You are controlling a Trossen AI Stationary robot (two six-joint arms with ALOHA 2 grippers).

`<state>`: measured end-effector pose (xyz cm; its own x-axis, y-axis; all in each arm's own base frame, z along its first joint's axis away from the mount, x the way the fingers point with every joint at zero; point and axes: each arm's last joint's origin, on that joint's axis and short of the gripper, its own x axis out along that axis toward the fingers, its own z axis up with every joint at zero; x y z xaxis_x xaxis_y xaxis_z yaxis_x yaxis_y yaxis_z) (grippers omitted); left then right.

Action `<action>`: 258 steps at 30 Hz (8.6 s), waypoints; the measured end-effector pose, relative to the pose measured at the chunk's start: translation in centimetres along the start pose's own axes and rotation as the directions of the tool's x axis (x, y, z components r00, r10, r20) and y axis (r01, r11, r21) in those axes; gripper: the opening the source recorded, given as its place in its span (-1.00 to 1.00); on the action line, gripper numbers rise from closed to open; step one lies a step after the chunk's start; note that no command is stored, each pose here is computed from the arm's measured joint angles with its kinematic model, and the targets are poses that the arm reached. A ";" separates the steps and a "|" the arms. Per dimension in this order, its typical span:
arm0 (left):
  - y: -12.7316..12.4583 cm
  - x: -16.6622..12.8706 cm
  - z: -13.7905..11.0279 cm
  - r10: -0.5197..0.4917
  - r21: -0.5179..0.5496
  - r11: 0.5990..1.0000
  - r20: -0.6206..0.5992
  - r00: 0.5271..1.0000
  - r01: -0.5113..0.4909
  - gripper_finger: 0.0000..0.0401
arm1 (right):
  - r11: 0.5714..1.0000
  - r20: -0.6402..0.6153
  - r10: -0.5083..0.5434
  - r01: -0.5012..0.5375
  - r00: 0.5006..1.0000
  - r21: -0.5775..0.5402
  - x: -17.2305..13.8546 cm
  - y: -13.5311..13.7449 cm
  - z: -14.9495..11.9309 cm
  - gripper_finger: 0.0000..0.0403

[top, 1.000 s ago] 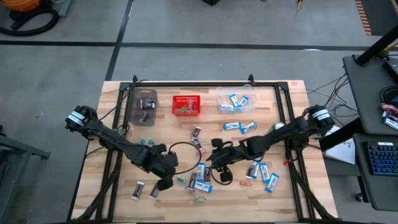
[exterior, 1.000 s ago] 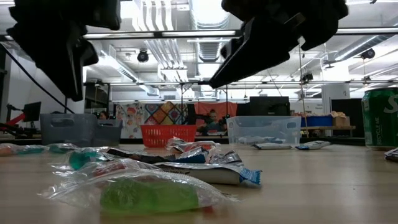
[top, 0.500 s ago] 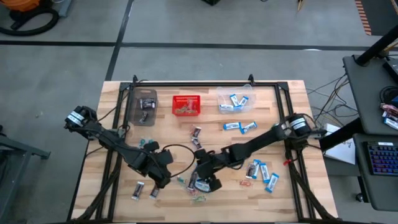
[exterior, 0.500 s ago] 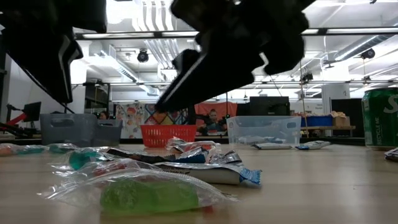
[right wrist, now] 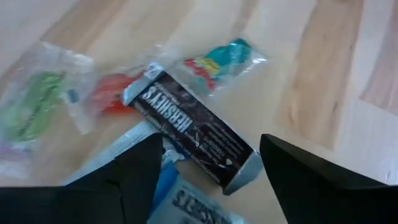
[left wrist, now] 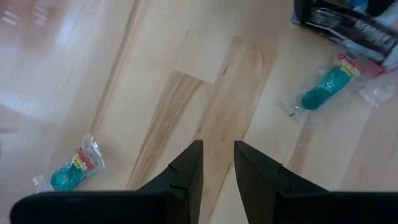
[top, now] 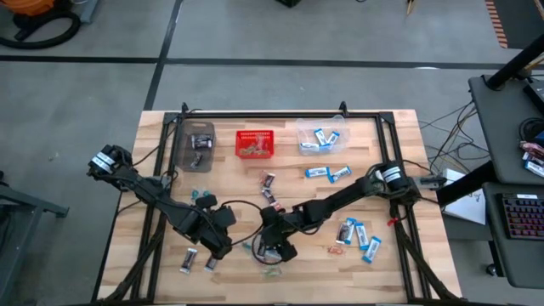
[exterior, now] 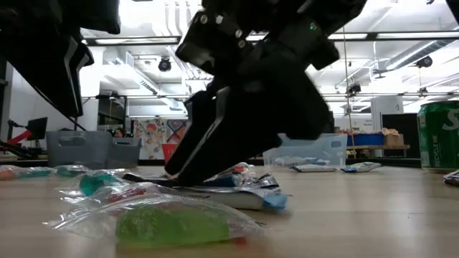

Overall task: Sort candy
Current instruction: Put the brown chocolate into the black bin, then put the white chocolate into the transparent bin, then put the brown chocolate into the black bin

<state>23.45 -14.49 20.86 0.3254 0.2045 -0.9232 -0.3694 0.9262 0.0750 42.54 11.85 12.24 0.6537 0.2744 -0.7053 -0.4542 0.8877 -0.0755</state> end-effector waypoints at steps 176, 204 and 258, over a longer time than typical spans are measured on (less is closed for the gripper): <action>8.3 -5.7 5.2 0.111 0.140 0.967 0.514 0.851 -0.211 -0.27 | 0.804 -0.669 -0.285 0.552 0.686 0.224 -15.9 -8.6 -12.8 -0.10; 6.8 -5.0 6.6 0.043 0.099 0.986 0.630 0.775 -0.136 -0.27 | 0.844 -0.601 -0.169 0.429 0.781 0.321 -14.9 -9.0 -13.2 -0.95; 1.9 -1.4 5.5 -0.052 0.104 0.994 0.623 0.781 -0.017 -0.27 | 0.499 -0.428 -0.451 0.618 0.784 0.607 -27.1 -17.4 -9.8 -0.36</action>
<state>27.12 -11.30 24.33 0.8151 0.3090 -0.4900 -0.2822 0.9505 0.1300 26.81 -14.64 25.74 0.4581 -0.3432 -0.8200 0.5449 0.8372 -0.0461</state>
